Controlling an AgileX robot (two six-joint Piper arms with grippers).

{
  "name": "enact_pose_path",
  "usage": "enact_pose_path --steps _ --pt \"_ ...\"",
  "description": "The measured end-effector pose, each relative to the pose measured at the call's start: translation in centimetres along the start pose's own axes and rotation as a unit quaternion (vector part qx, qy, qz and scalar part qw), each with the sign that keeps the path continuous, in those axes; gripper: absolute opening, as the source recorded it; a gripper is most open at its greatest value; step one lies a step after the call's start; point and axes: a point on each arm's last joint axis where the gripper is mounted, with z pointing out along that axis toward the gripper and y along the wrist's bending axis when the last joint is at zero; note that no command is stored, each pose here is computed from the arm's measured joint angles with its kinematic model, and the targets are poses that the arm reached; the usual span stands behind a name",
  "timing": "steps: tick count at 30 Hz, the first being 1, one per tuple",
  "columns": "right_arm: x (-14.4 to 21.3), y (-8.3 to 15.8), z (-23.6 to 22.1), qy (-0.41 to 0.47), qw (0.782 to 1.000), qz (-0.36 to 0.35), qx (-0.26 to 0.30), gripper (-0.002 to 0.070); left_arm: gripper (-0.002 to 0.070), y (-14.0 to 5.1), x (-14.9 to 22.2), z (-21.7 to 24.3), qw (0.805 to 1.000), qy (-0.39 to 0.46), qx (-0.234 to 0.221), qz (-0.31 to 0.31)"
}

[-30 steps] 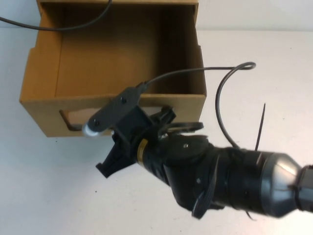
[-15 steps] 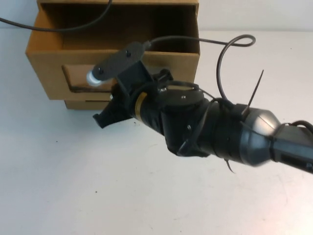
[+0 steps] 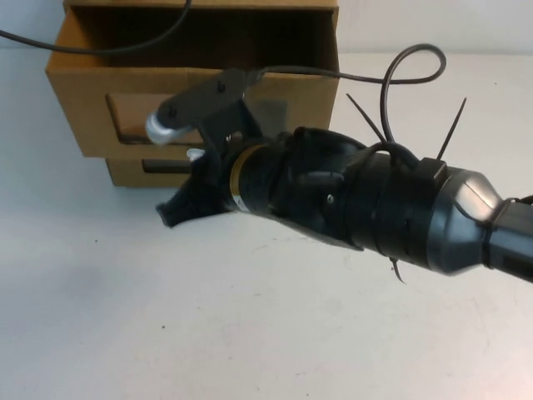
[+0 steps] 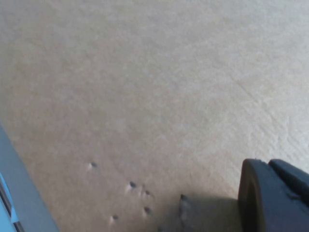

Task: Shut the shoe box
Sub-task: Close the shoe box with your right arm

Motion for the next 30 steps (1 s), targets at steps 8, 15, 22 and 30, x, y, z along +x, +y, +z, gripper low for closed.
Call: enact_pose_path --steps 8,15,22,30 --pt "-0.4 0.8 -3.0 0.051 0.996 -0.002 -0.067 -0.0013 -0.0005 0.0 0.0 0.0 1.0 0.0 0.0 0.0" --pt "-4.2 -2.8 -5.9 -0.021 0.999 0.023 -0.041 -0.0013 -0.0005 0.0 0.0 0.0 1.0 0.0 0.0 0.0" --pt "-5.5 -5.2 -5.4 -0.038 0.998 0.039 -0.015 -0.0013 -0.0005 0.0 0.0 0.0 1.0 0.0 0.001 0.0" --pt "-6.7 -6.1 -3.1 -0.047 0.998 0.04 -0.004 -0.0013 -0.0005 0.0 0.0 0.0 1.0 0.0 0.001 0.0"
